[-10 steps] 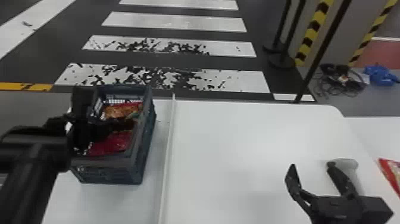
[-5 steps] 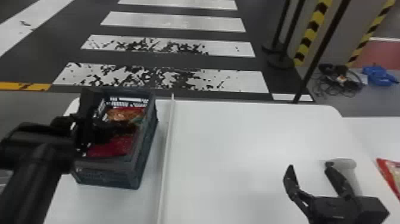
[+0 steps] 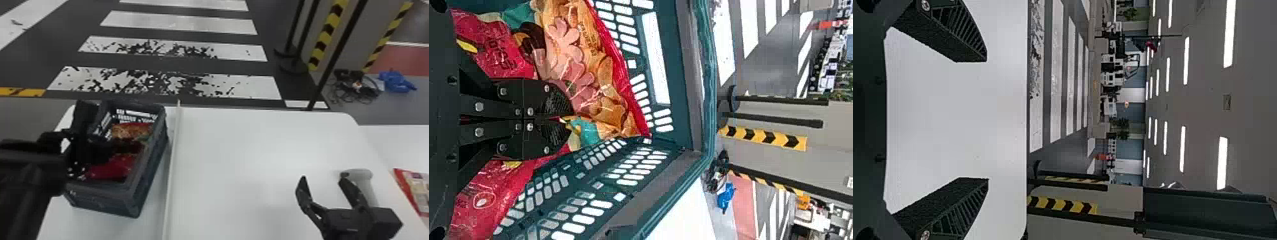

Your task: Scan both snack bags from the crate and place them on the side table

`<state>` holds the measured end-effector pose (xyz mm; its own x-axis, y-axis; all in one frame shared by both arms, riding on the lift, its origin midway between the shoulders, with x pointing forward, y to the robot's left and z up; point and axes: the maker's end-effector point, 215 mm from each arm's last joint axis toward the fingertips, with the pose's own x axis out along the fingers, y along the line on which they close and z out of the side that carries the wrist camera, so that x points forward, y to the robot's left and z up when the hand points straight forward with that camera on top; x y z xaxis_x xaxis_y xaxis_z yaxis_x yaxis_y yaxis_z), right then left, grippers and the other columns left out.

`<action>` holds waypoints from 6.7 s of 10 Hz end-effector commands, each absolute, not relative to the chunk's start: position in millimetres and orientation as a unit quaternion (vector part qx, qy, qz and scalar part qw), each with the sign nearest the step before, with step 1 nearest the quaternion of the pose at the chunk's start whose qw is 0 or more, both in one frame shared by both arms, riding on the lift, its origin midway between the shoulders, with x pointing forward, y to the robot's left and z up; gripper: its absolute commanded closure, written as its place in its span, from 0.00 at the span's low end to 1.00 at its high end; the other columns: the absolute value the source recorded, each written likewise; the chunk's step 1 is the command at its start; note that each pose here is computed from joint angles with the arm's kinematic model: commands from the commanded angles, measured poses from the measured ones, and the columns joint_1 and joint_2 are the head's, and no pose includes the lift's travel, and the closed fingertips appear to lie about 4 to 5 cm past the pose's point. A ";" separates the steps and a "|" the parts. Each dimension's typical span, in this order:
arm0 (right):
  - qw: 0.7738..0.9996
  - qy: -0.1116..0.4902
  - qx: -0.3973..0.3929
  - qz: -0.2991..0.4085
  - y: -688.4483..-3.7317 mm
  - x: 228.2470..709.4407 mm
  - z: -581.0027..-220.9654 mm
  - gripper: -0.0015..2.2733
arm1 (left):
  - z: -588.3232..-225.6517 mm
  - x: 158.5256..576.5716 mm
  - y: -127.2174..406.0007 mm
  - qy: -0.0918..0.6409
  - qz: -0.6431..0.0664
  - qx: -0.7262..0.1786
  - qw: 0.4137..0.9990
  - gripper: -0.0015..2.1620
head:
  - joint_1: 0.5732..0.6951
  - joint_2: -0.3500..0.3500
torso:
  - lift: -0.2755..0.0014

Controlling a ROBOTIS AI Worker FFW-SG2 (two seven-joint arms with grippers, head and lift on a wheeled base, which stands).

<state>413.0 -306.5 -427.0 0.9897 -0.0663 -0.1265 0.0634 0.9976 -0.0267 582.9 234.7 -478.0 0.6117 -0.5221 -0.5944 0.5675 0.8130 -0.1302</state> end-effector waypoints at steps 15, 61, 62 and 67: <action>0.996 0.080 -0.013 -0.032 -305.4 417.9 -436.8 0.03 | -394.1 576.2 250.3 0.253 -0.311 -0.247 0.882 0.99 | 1.00 0.41 | 0.64; 0.994 0.067 0.076 -0.044 -339.8 398.2 -395.7 0.03 | -328.7 563.1 14.4 0.090 -0.287 -0.016 0.954 0.03 | 1.00 0.00 | 0.64; 0.991 0.084 0.099 -0.033 -338.8 399.9 -401.4 0.03 | -331.7 564.8 48.9 0.091 -0.260 -0.008 0.961 0.04 | 1.00 0.00 | 0.64; 0.961 0.171 0.217 0.031 -318.4 405.8 -422.9 0.03 | -299.2 559.9 144.8 0.012 -0.169 0.013 0.986 0.04 | 1.00 0.17 | 0.64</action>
